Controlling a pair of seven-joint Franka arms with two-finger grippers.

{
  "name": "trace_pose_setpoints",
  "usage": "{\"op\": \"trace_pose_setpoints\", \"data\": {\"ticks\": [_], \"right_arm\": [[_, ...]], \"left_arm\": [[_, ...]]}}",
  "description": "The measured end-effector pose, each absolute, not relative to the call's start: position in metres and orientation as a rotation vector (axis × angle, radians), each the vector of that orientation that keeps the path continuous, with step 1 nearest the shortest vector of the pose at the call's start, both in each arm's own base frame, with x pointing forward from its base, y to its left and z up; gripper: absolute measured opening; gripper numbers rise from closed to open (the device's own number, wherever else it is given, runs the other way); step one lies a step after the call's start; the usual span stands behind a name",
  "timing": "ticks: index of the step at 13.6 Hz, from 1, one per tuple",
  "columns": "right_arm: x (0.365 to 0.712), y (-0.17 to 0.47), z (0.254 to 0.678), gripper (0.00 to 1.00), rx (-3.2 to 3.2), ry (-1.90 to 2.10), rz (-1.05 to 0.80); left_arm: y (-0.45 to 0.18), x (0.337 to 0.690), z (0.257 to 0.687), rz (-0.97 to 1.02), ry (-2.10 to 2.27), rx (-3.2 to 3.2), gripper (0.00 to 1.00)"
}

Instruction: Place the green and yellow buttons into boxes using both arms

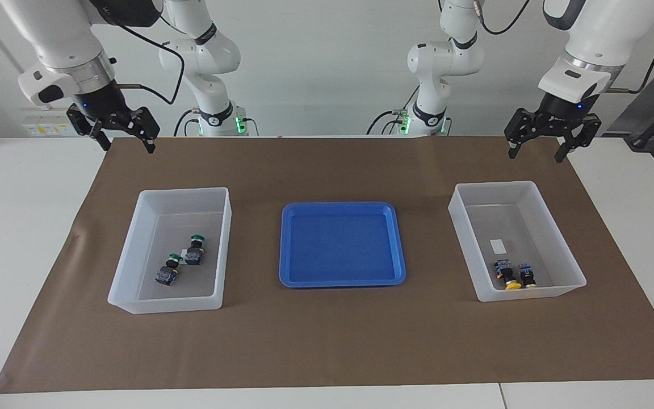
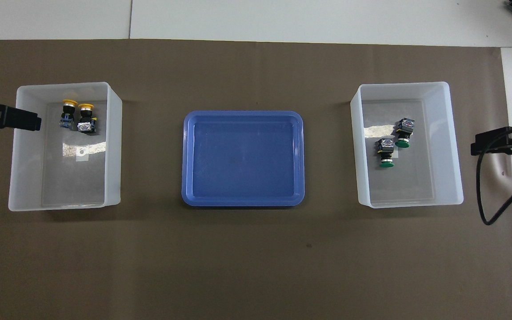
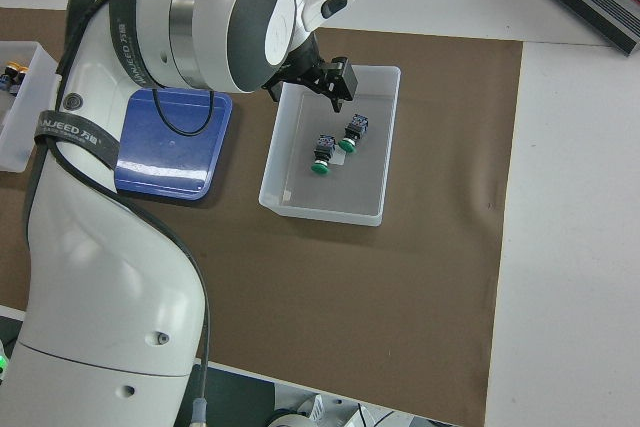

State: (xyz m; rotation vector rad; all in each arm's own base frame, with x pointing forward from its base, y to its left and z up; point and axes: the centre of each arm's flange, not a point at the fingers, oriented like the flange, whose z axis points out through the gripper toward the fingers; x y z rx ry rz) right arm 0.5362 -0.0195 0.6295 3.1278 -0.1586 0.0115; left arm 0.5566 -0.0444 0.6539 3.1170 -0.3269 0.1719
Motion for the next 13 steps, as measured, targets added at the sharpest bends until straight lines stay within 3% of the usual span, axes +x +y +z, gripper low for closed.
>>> {"op": "trace_pose_setpoints", "data": {"ticks": [5,13], "right_arm": [[0.536,-0.019,0.628,1.0,3.128,-0.165,0.006],[0.536,-0.018,0.629,1.0,3.128,-0.163,0.012]], "left_arm": [[-0.039,0.542,0.65,0.025,-0.3,3.121,1.0],[-0.034,0.541,0.651,0.026,-0.283,3.12,1.0]]}}
